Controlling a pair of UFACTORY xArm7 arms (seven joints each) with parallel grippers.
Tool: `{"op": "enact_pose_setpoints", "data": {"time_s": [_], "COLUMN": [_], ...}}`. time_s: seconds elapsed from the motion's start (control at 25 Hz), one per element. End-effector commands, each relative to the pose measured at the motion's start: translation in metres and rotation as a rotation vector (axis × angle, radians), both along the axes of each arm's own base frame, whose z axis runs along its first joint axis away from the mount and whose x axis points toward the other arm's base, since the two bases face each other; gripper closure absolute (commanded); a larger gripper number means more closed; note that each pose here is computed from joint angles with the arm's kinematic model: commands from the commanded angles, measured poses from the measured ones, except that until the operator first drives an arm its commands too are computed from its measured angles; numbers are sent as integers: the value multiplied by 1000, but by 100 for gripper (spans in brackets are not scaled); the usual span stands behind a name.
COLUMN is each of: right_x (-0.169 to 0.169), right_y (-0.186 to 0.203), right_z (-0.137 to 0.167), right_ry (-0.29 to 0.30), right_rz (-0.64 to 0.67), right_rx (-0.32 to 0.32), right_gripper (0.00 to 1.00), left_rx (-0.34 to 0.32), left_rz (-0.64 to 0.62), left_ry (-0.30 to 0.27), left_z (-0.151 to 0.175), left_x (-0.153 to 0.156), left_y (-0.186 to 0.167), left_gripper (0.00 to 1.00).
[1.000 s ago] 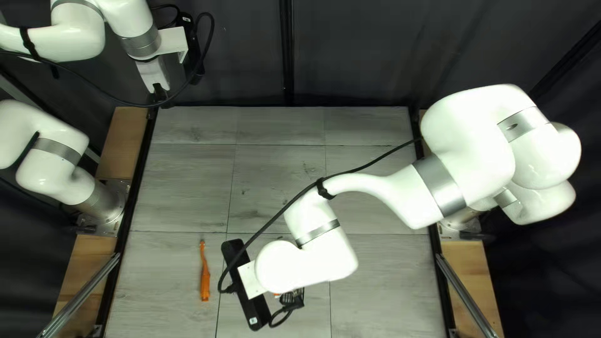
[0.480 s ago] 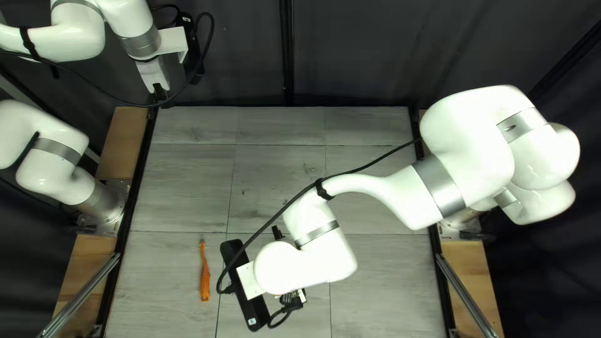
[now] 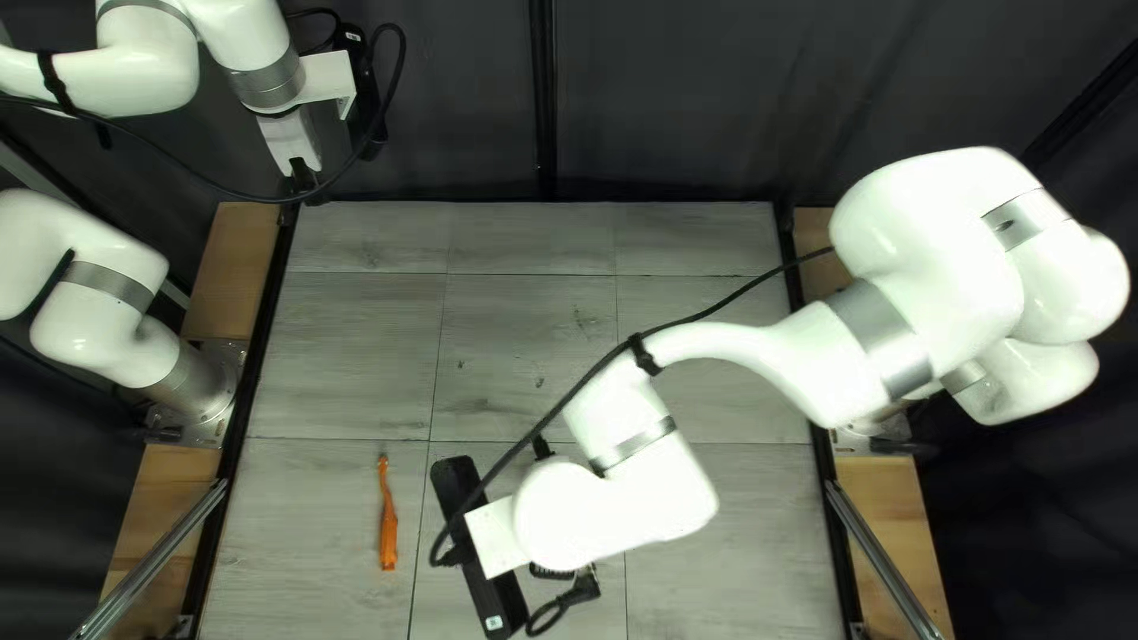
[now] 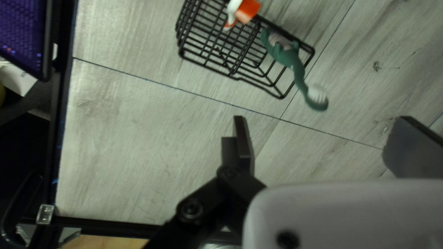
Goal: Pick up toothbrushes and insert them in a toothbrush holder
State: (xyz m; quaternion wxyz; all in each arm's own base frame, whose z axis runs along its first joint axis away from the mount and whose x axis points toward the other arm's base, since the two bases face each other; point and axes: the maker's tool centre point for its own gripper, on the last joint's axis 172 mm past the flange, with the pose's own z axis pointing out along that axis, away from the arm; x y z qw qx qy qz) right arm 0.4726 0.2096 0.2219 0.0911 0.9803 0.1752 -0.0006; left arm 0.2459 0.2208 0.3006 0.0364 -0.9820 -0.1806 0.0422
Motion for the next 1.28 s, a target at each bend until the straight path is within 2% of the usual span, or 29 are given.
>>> {"op": "enact_pose_setpoints", "data": {"time_s": [0.04,0.16,0.32,0.44,0.68,0.88,0.96,1.12,1.28], "right_x": [-43,-78,-115,-135,-166,-185,-201,-228,-247], "right_y": [31,64,108,132,155,152,143,134,135], "right_z": [31,37,20,-4,-32,-72,-92,-113,-124], "right_ry": [-116,-178,-221,-226,-205,-111,-42,55,121], "right_rz": [-16,-18,-54,-86,-136,-217,-280,-363,-411], "right_rx": [-25,-32,-11,10,35,71,84,103,114], "right_gripper": [0,0,0,0,0,0,0,0,0], "left_rx": [0,0,0,0,0,0,0,0,0], "left_rz": [0,0,0,0,0,0,0,0,0], "left_ry": [0,0,0,0,0,0,0,0,0], "left_z": [0,0,0,0,0,0,0,0,0], "left_x": [0,0,0,0,0,0,0,0,0], "left_y": [0,0,0,0,0,0,0,0,0], "left_gripper": [0,0,0,0,0,0,0,0,0]}}
